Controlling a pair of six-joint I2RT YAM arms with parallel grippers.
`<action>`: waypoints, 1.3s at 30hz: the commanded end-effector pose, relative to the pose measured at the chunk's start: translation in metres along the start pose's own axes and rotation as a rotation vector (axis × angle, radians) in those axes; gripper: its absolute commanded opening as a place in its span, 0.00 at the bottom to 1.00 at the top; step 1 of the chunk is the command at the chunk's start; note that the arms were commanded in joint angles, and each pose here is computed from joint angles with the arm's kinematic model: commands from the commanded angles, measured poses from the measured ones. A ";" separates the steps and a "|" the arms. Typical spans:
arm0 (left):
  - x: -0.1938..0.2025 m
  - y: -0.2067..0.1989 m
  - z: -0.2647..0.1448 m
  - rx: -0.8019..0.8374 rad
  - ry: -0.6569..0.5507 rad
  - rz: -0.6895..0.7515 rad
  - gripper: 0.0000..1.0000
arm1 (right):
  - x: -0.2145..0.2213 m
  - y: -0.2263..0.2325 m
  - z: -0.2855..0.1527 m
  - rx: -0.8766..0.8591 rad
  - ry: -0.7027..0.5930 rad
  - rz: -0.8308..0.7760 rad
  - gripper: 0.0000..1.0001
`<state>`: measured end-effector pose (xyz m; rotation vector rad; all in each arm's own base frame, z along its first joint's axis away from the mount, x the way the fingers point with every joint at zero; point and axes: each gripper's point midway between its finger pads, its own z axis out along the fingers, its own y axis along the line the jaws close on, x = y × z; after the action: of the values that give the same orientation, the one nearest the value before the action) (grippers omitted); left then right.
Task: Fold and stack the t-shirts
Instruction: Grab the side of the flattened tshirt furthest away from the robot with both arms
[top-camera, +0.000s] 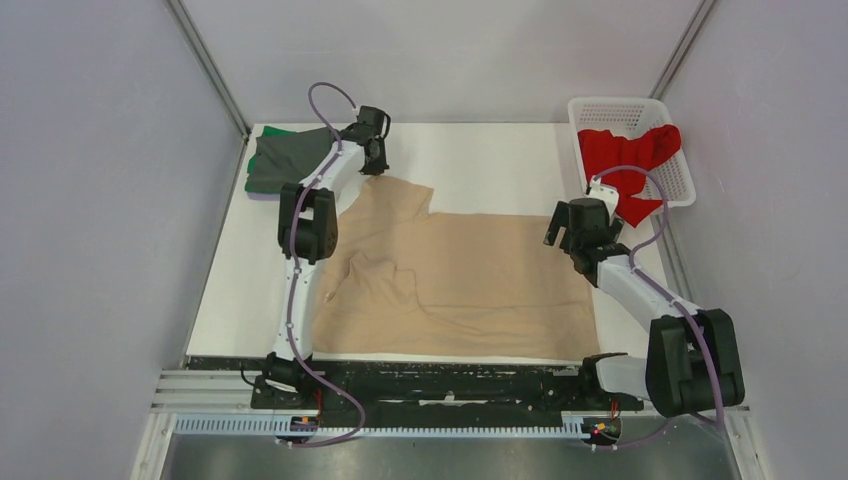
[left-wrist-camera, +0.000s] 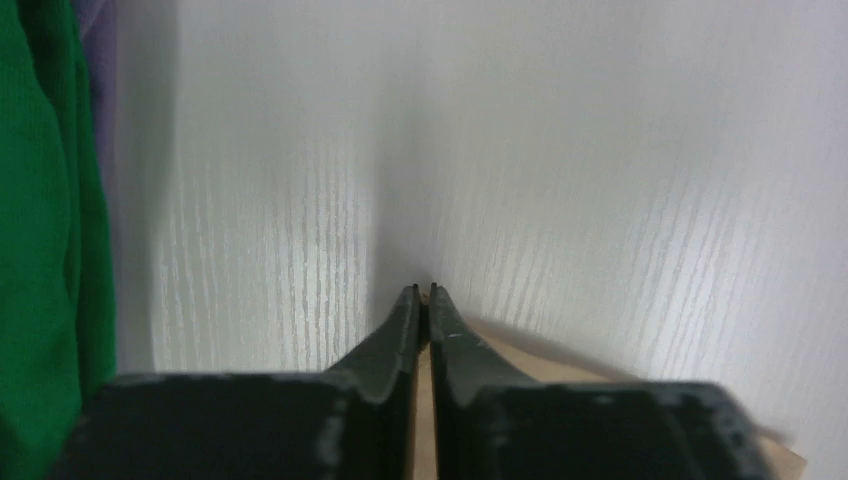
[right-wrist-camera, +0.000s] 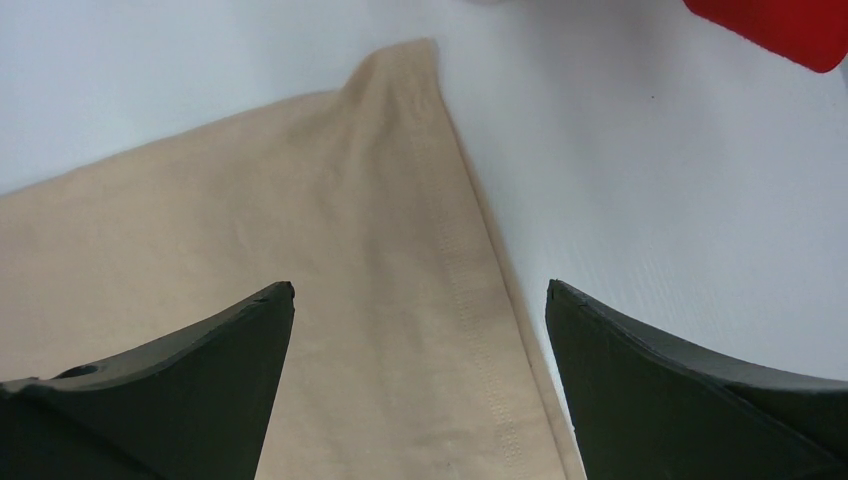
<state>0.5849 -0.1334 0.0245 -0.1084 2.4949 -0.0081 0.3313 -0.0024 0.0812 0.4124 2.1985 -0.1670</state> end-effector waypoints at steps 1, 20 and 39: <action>0.035 -0.015 -0.009 0.065 0.107 0.019 0.02 | -0.028 0.001 0.011 0.044 -0.031 0.045 0.98; 0.013 -0.026 -0.125 0.254 -0.170 -0.110 0.02 | -0.053 0.027 0.125 0.234 0.030 0.161 0.91; 0.040 -0.025 -0.118 0.246 -0.111 -0.125 0.02 | -0.014 -0.005 0.116 0.337 0.103 0.044 0.47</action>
<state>0.4773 -0.1554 0.0893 -0.1189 2.3794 -0.3016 0.4447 -0.0260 0.0223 0.6789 2.2385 -0.4009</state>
